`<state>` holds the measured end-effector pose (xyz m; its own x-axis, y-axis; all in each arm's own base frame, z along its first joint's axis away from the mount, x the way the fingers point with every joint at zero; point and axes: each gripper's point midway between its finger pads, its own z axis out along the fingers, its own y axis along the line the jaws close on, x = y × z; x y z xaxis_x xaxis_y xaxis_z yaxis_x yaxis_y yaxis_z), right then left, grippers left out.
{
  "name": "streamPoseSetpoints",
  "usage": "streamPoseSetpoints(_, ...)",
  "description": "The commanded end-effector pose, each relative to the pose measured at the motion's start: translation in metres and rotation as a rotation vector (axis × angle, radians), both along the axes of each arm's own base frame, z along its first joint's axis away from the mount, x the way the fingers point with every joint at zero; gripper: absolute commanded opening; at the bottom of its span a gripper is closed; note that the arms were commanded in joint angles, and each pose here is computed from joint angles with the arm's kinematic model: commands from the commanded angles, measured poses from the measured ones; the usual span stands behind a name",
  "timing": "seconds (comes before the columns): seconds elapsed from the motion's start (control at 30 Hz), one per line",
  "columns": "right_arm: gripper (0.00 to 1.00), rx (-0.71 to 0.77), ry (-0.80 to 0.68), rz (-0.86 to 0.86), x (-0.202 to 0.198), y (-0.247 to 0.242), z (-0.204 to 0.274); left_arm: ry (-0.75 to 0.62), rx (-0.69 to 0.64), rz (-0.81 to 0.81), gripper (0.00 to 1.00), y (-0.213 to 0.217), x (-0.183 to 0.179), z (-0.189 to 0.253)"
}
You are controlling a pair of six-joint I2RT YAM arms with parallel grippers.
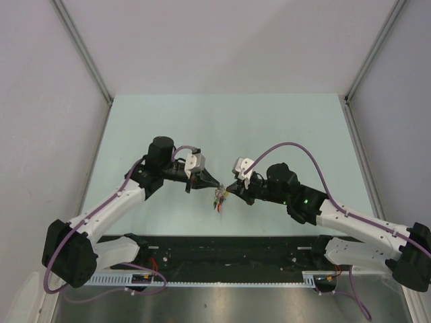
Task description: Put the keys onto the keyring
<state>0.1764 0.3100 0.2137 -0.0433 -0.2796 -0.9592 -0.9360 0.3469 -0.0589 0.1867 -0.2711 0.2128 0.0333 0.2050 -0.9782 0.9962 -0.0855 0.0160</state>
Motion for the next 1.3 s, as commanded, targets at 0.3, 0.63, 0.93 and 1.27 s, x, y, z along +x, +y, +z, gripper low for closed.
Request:
streamPoseSetpoints(0.3,0.0,0.034,-0.04,0.001,0.0032,0.0052,0.0149,-0.007,-0.053,-0.116,0.01,-0.0016,-0.015,0.0195)
streamPoseSetpoints(0.63,0.0,0.03,-0.037,0.001,0.0035,0.0056,0.0133,-0.01,-0.054,-0.12,0.0,-0.0014,-0.0158,0.0203)
streamPoseSetpoints(0.93,0.0,0.032,-0.04,0.005,0.0029,0.006,0.0142,-0.005,-0.053,-0.126,0.0,-0.0016,-0.0162,0.0195)
streamPoseSetpoints(1.27,0.0,0.031,-0.042,-0.006,0.0048,0.005,0.0141,0.002,-0.05,-0.133,0.01,-0.0018,-0.0173,0.0195)
